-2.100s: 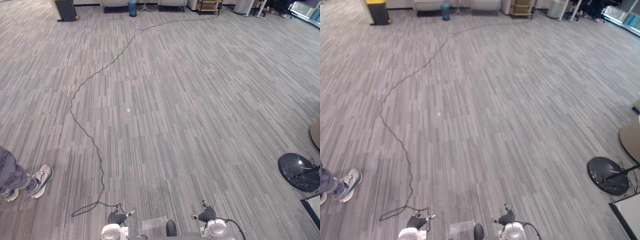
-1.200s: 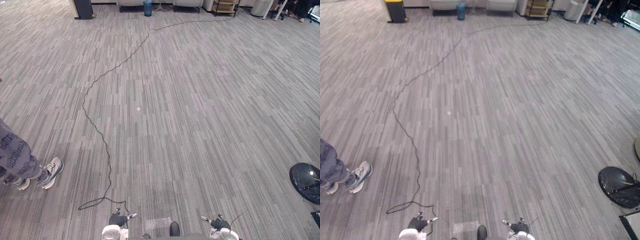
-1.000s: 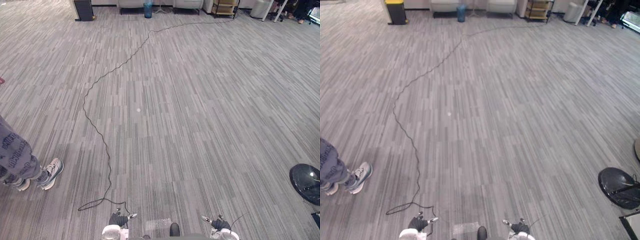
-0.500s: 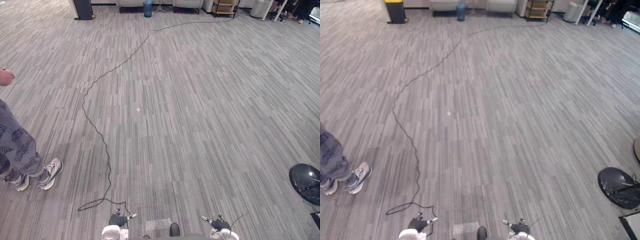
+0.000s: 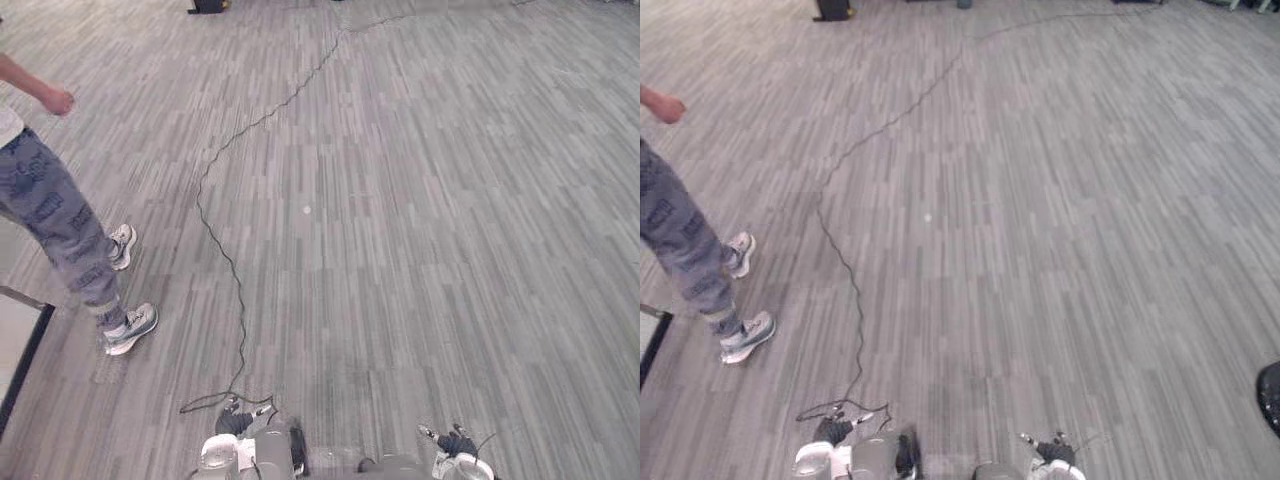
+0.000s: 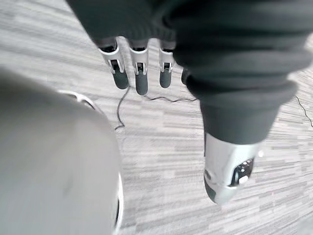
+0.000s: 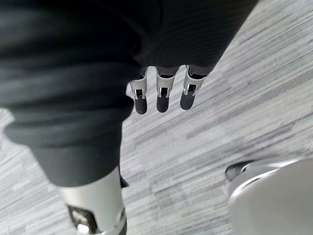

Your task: Pick up cushions and gather them together orderly.

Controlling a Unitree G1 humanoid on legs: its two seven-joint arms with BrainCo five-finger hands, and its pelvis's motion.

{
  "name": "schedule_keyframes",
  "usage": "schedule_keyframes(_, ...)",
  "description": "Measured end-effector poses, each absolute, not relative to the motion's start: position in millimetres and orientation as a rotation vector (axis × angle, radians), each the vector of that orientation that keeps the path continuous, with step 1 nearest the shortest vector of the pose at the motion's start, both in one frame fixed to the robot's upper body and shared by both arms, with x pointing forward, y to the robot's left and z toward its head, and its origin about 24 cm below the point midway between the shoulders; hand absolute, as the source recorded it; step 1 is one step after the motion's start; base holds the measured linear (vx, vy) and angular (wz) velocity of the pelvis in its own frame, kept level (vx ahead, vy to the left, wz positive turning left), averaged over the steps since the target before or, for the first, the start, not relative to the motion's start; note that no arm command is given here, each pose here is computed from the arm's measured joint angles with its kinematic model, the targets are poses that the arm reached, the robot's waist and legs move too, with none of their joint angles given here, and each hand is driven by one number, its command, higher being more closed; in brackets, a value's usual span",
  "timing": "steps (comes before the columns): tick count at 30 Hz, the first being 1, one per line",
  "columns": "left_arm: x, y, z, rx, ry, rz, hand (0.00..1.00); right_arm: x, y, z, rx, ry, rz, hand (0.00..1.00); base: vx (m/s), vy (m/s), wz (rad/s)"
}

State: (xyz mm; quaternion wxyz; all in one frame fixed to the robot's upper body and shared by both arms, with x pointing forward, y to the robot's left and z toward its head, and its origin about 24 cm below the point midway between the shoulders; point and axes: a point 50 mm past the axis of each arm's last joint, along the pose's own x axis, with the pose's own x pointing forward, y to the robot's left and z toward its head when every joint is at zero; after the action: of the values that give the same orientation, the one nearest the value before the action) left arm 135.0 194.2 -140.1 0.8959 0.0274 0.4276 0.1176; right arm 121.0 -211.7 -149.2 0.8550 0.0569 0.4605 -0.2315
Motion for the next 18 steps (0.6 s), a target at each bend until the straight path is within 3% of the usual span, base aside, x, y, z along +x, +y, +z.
schedule_keyframes(4, 142.7, 200.5, -136.5, 0.066, 0.861, 0.249, 0.00, 123.7, -195.2, -151.9, 0.132, 0.983, -0.433, 0.00, 0.49, 0.231, -0.15)
schedule_keyframes(11, 133.9, 195.8, -142.4, 0.118, 0.915, 0.186, 0.00, 128.7, -200.5, -148.0, 0.119, 0.948, -0.419, 0.00, 0.53, 0.204, -0.01)
schedule_keyframes(18, 149.8, 190.5, -137.4, 0.122, 0.874, 0.162, 0.00, 144.8, -214.8, -137.7, 0.078, 0.869, -0.422, 0.00, 0.53, -0.063, 0.27)
